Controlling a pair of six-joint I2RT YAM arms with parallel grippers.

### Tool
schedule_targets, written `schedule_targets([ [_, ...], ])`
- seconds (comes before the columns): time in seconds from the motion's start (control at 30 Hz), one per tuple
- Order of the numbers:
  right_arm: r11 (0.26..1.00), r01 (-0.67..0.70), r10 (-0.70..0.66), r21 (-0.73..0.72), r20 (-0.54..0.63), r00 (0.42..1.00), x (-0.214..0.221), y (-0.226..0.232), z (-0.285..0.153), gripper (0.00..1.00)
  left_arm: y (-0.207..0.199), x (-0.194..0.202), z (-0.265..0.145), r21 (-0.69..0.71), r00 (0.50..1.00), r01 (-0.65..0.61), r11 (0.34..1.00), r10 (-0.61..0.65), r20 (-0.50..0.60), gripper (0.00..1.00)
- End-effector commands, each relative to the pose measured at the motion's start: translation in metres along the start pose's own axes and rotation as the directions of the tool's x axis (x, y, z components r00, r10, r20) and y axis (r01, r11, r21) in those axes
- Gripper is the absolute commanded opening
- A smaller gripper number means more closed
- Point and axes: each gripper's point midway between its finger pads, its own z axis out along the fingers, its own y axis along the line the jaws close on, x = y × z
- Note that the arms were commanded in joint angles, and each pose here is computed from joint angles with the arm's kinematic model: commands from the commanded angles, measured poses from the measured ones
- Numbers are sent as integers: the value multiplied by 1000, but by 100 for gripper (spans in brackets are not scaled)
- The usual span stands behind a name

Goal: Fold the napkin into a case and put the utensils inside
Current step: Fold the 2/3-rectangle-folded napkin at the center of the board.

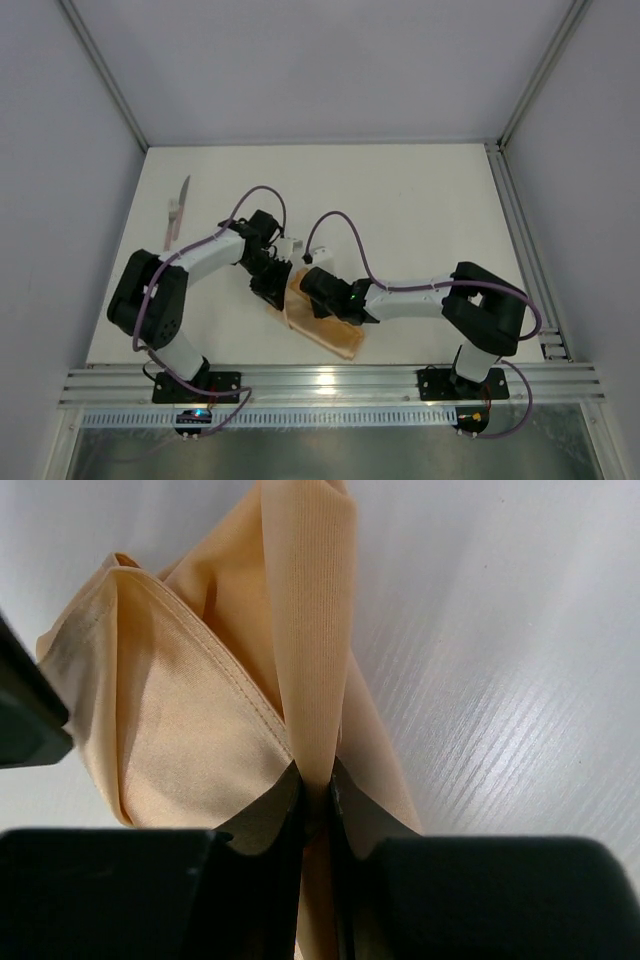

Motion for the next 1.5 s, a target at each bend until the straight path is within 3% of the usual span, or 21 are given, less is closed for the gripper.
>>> schedule_targets([
  [0.0, 992, 43, -26, 117, -144, 989, 48, -32, 6, 17, 9, -16, 15, -30, 997, 77, 997, -77, 17, 15],
  [0.23, 994, 28, -16, 102, -121, 992, 38, -26, 6, 17, 32, -23, 33, -114, 991, 133, 985, -130, 29, 14],
  [0.47, 988, 80, -71, 129, -73, 995, 15, -25, 3, 18, 41, -54, 42, -124, 984, 130, 984, -112, 141, 12],
  [0.77, 969, 179, -176, 172, -32, 984, -10, -20, -17, 33, 55, -60, 52, -105, 971, 198, 975, -180, 158, 11],
  [0.97, 959, 264, -261, 103, -47, 964, 4, 12, -22, 35, 61, -68, 52, -89, 962, 224, 970, -206, 178, 11],
  [1.23, 930, 348, -348, 120, -20, 937, -12, 34, -34, 41, 59, -69, 55, -74, 960, 229, 971, -212, 180, 11],
  [1.47, 927, 373, -368, 44, -96, 925, 15, 44, -16, 41, 57, -70, 54, -57, 959, 224, 973, -210, 188, 11],
])
